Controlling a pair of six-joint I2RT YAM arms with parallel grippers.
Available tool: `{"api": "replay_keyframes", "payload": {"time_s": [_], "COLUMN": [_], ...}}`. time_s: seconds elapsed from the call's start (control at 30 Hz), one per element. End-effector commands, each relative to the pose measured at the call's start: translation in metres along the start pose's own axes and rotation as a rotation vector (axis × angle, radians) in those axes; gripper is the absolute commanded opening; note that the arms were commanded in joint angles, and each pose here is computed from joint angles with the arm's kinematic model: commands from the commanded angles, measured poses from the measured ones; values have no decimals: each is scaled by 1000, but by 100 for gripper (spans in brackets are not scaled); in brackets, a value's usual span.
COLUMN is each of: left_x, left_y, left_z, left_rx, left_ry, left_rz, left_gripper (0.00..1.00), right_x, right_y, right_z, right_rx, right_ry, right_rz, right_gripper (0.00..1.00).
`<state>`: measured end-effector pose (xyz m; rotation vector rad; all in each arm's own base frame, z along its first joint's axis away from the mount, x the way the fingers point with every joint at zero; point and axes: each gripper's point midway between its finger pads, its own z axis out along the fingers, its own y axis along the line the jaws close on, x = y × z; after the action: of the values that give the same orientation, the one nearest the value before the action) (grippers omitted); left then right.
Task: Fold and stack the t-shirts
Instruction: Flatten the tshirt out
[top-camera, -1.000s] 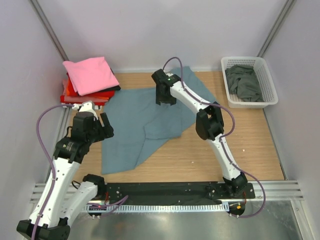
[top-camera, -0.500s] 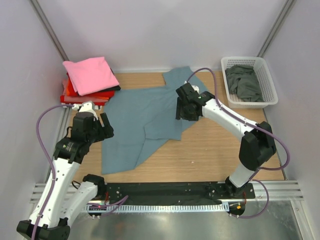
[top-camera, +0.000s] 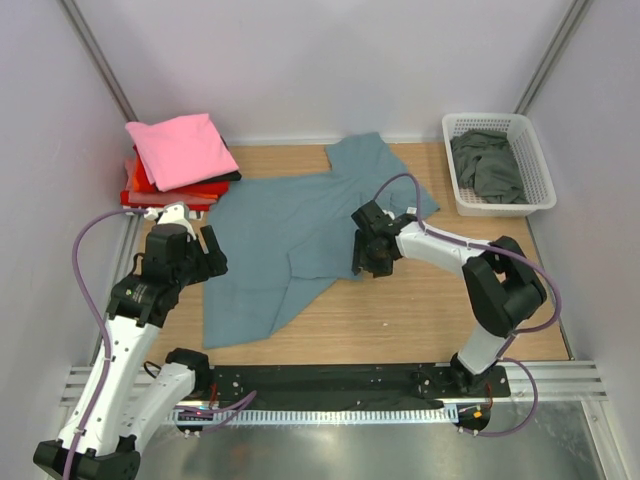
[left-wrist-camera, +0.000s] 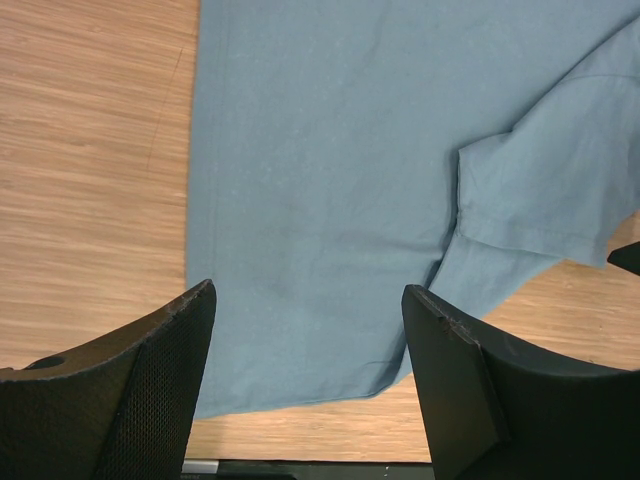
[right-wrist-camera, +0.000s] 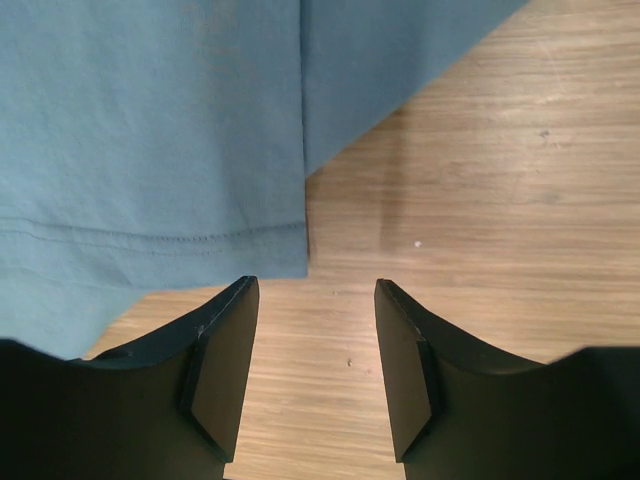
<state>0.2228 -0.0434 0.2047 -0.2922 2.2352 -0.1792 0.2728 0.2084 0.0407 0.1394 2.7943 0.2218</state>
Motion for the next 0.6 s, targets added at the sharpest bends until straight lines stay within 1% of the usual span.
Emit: {"api": "replay_keyframes", "payload": {"time_s": [0.0,0.13,0.4,0.43,0.53,0.57], "left_x": [-9,-10,-10,-10,-10,-10], "left_y": [-3,-3,-3,-3,-3,-3], "left_z": [-1,-1,-1,-1,-1,-1], "left_rx": [9,9,8,10,9,10], "left_ry": [-41,-44,-43,-43,-44,-46], "left_rz": [-5,-8,-7,-6,-8,-8], "left_gripper": [76,76,76,76,76,76], "right_x": [-10,-5,-2,-2,1,3], "right_y": [19,21,27,28,33,32], "right_z": [10,19,23,24,24,24], "right_rx": [-59,-60,-75,-74,-84,-82], "right_ry": [-22,-5,3,2,6,10], "right_rz": [12,9,-4,-4,-11,-15], "right_gripper": [55,54,45,41,34,29]}}
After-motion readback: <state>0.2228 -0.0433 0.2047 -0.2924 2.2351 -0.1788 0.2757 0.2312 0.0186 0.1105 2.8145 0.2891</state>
